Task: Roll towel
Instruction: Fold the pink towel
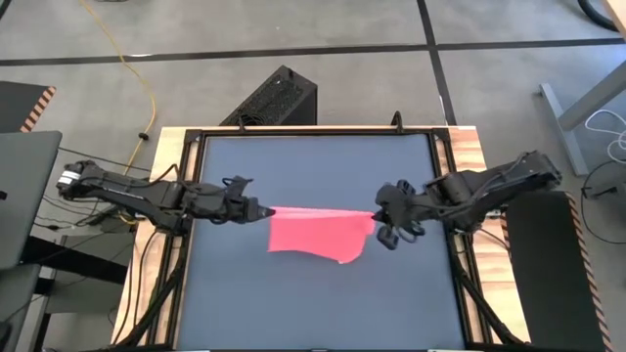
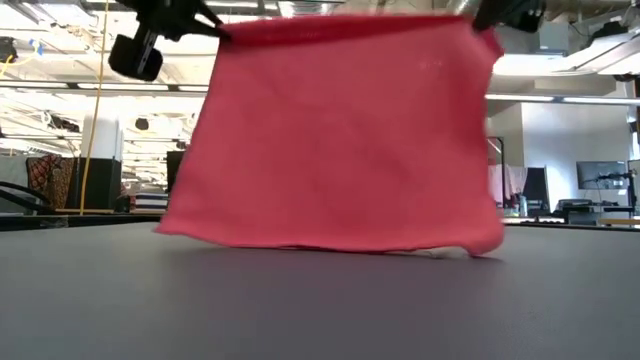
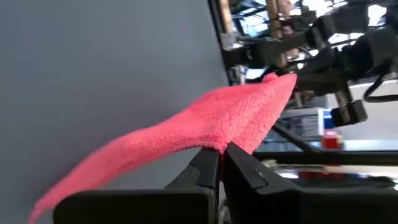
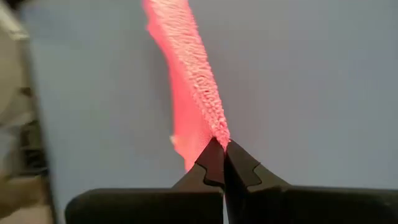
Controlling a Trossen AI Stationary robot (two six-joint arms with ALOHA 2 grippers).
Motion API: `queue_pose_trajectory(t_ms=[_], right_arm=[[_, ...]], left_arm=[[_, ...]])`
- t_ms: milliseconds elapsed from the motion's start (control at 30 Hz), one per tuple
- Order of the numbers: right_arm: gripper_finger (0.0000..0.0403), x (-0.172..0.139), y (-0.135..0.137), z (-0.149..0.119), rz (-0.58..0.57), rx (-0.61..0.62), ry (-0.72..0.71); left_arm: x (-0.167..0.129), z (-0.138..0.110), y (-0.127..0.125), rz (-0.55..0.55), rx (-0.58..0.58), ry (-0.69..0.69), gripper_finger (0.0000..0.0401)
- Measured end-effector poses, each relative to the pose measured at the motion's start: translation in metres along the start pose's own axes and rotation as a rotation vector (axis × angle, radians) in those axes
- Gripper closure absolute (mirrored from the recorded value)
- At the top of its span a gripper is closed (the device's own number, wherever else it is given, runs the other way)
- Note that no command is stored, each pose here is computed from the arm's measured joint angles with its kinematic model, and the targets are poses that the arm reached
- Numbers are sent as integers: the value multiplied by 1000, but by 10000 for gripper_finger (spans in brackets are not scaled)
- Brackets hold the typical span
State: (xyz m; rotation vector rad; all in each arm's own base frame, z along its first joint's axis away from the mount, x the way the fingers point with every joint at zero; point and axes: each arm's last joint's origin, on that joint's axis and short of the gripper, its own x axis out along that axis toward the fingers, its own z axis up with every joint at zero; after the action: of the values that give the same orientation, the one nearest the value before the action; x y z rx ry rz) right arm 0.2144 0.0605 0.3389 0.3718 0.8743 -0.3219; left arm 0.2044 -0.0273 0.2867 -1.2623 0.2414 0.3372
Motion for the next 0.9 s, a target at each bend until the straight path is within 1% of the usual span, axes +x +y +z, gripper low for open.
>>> queue_pose_trajectory(t_ms=[200,333,467,567,700,800,900], right_arm=[[390,27,-10,14,-126,-15,12],[390,45,-15,21,-175,-35,39],[389,67,-14,27,-202,-69,64],[389,85,-14,29,-230,-93,97],[388,110,-20,31,-284,-92,146],[388,126,-27,36,-349,-92,139],[388,139,-35,40,-425,-83,116]], left_arm=[[2,8,12,114,101,-19,401],[3,11,22,190,152,-21,401],[6,11,38,245,164,-20,401],[8,10,49,278,171,-17,401],[11,10,62,316,194,-17,401],[12,12,67,337,217,-24,401],[12,15,67,335,231,-36,401]])
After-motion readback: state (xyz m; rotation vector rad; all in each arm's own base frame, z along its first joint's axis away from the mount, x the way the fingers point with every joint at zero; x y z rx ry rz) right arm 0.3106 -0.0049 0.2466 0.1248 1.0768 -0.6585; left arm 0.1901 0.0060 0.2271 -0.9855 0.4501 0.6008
